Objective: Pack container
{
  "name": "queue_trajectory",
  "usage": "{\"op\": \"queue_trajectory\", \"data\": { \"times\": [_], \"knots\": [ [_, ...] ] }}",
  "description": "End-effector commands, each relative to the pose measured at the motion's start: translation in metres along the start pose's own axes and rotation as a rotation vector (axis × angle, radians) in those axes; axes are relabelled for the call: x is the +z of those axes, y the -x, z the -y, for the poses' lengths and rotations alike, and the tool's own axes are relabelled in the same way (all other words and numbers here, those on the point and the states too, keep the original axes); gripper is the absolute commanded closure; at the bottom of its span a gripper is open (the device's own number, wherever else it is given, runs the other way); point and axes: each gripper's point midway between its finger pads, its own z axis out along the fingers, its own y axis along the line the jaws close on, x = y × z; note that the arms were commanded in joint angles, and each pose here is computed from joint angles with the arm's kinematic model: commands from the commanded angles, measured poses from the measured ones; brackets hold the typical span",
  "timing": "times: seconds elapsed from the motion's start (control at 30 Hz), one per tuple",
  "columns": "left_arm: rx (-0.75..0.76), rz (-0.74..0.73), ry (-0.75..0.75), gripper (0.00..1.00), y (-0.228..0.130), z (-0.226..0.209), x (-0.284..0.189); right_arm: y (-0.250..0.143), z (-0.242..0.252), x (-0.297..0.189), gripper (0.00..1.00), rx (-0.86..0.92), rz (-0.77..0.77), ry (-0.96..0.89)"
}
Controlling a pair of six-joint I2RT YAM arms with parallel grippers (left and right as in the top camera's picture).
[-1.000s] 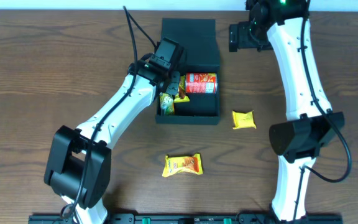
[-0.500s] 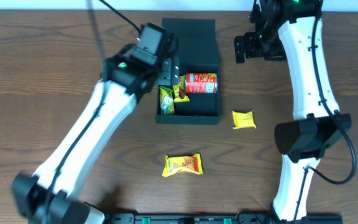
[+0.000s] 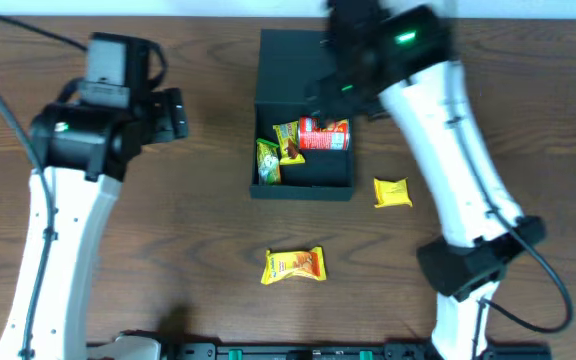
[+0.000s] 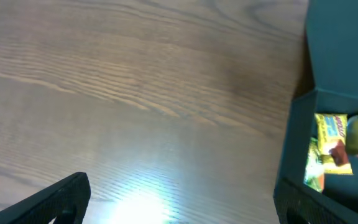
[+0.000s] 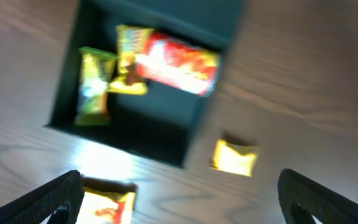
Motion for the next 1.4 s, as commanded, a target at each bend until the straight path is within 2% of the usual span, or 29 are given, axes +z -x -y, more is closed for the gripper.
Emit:
{"op": "queue_trajectory", "data": {
  "times": [0.0, 0.1, 0.23, 0.4, 0.5, 0.57, 0.67, 0.9, 1.0, 1.27, 1.37],
  "knots": [
    [0.022, -0.002, -0.02, 0.05, 0.001, -0.008, -0.002, -0.005, -0.015, 0.014, 0.03, 0.075, -0.004, -0.045],
    [0.08, -0.001, -0.01, 0.05, 0.002, -0.013, -0.002, -0.009, -0.02, 0.034, 0.09, 0.195, -0.019, -0.068],
    [0.126, -0.001, -0.001, 0.05, 0.002, -0.015, -0.002, -0.027, -0.026, 0.059, 0.02, 0.249, -0.101, -0.052],
    [0.123, 0.002, 0.006, 0.04, 0.003, -0.017, -0.001, -0.026, -0.079, 0.082, 0.01, 0.07, -0.098, 0.152],
    [0.122, 0.008, 0.025, 0.04, 0.006, -0.019, 0.001, -0.019, -0.084, 0.1, 0.01, 0.037, -0.052, 0.158],
    [0.123, 0.004, 0.026, 0.05, 0.006, -0.019, 0.003, -0.019, -0.082, 0.107, 0.08, 0.026, -0.05, 0.158],
    [0.123, 0.0, 0.026, 0.05, 0.005, -0.019, 0.004, -0.023, -0.082, 0.118, 0.3, 0.02, -0.058, 0.164],
    [0.124, 0.0, 0.026, 0.05, 0.005, -0.019, 0.004, -0.029, -0.089, 0.141, 0.31, -0.004, -0.052, 0.173],
    [0.123, 0.001, 0.026, 0.04, 0.005, -0.019, 0.004, -0.028, -0.097, 0.145, 0.26, -0.027, -0.039, 0.213],
    [0.123, 0.0, 0.026, 0.05, 0.005, -0.019, 0.004, -0.027, -0.101, 0.153, 0.54, -0.139, -0.011, 0.23],
    [0.123, 0.001, 0.026, 0.05, 0.005, -0.019, 0.004, -0.031, -0.1, 0.156, 0.53, -0.168, -0.018, 0.228]
  ]
}}
